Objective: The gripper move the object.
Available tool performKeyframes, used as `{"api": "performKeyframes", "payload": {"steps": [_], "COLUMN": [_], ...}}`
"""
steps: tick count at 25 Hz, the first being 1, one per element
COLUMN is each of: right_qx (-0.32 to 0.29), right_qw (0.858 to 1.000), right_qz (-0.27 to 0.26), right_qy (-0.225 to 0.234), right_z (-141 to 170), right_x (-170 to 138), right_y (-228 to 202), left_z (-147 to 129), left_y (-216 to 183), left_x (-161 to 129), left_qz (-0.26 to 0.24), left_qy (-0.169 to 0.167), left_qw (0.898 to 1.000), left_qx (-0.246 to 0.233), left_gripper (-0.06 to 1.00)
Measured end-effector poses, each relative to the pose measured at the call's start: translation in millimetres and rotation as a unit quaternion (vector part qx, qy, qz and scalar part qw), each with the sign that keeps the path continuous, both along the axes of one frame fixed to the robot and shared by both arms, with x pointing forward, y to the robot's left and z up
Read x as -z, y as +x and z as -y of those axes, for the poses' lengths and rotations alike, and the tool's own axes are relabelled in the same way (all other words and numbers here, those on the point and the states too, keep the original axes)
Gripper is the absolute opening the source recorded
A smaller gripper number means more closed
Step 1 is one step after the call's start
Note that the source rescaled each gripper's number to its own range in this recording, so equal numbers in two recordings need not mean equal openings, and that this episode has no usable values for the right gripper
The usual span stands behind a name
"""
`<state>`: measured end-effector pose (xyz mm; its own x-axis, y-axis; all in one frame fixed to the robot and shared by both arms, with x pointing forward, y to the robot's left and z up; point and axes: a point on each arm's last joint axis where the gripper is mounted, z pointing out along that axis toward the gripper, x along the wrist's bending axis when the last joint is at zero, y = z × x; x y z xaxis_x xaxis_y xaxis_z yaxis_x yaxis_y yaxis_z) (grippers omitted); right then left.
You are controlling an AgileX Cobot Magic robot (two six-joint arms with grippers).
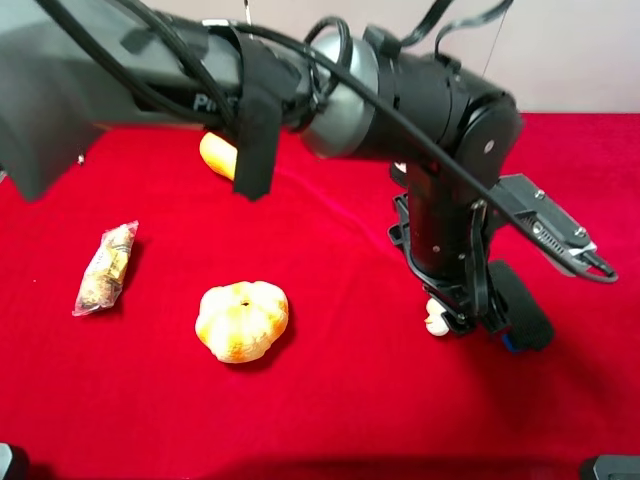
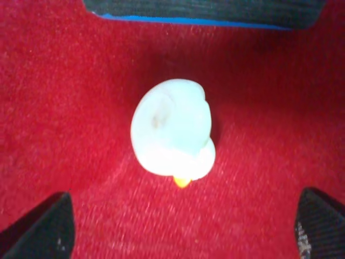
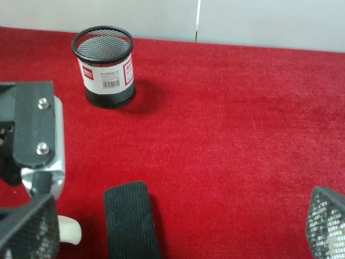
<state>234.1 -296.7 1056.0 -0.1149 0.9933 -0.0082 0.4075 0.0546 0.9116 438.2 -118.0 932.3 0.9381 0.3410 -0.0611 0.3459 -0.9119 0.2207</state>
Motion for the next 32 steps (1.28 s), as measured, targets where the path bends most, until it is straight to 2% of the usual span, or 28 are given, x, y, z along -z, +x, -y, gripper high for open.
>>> {"api": "performKeyframes", "payload": {"steps": [12,18,26,32], "right_qx": [0.0,0.0,-0.001,-0.001], "right_qw": [1.0,1.0,1.0,1.0], "right_qz": [0.0,0.0,0.0,0.0], "right_qy": [0.0,0.0,0.001,0.001], "right_z": [0,0,0,0], "right_x": [0,0,0,0], "right_y": [0,0,0,0], "left_z": [-5,-8,-23,-41], "left_y": [12,24,32,40], "left_x": [-55,-73,-108,-128], "left_qz": [0.003,0.018,0.042,0.057], "left_qy": [0.063,0.04,0.011,0.001], "left_qw": [0.998,0.999,0.998,0.997], "left_qx": [-0.005,-0.022,-0.037,-0.054], "left_gripper": [0.87,0.95,0.95,0.95]}}
